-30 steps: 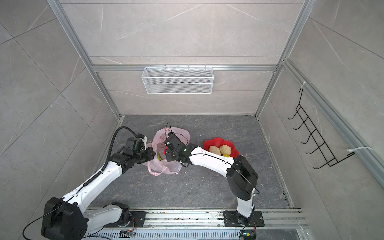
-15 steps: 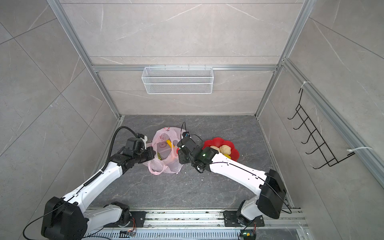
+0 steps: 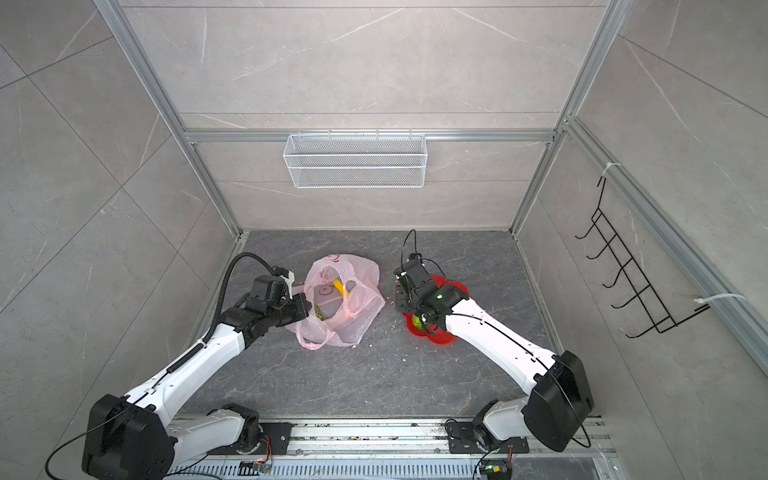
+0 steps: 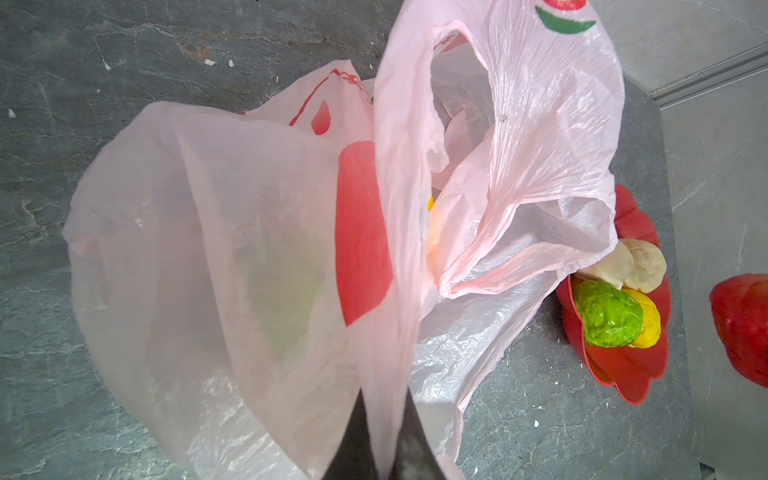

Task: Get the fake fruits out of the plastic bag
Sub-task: 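Lift the red apple out of the bag toward the red plate, then lower the red apple with right gripper into the red plate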

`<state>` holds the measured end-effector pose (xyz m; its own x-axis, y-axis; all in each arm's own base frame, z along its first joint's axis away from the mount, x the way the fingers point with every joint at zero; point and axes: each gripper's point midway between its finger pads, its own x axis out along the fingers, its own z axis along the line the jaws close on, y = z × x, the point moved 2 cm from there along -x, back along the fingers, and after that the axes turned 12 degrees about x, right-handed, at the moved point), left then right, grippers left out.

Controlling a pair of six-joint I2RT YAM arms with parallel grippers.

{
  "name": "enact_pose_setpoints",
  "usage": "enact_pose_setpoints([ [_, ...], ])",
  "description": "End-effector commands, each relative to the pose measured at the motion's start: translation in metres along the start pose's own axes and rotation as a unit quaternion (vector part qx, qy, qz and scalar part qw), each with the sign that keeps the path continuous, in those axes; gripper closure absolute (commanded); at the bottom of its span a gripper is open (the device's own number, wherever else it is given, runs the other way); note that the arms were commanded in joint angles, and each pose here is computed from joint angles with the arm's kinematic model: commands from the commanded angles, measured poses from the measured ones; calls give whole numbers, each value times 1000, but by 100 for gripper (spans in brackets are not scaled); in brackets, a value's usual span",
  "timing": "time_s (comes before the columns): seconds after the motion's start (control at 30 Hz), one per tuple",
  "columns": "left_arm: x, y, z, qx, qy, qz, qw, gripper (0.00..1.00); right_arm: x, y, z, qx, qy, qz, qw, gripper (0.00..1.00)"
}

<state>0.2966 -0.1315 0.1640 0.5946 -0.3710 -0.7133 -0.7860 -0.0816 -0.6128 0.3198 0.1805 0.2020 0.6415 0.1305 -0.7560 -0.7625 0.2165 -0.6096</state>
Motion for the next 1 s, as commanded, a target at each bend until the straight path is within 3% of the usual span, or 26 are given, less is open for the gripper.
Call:
enact_pose_setpoints([
  [0.0,-6,-5,-5,4,9,-14,1000,93,17,-2,-22,-4,30,14,999,60],
  [0.53,-12,-1,-1,3,-2,-13,1000,93,84,-50,-79,56,95,28,993,60],
  [0.97,-17,-2,-1,4,-5,-14,1000,93,117,-54,-98,64,124,42,989,60],
])
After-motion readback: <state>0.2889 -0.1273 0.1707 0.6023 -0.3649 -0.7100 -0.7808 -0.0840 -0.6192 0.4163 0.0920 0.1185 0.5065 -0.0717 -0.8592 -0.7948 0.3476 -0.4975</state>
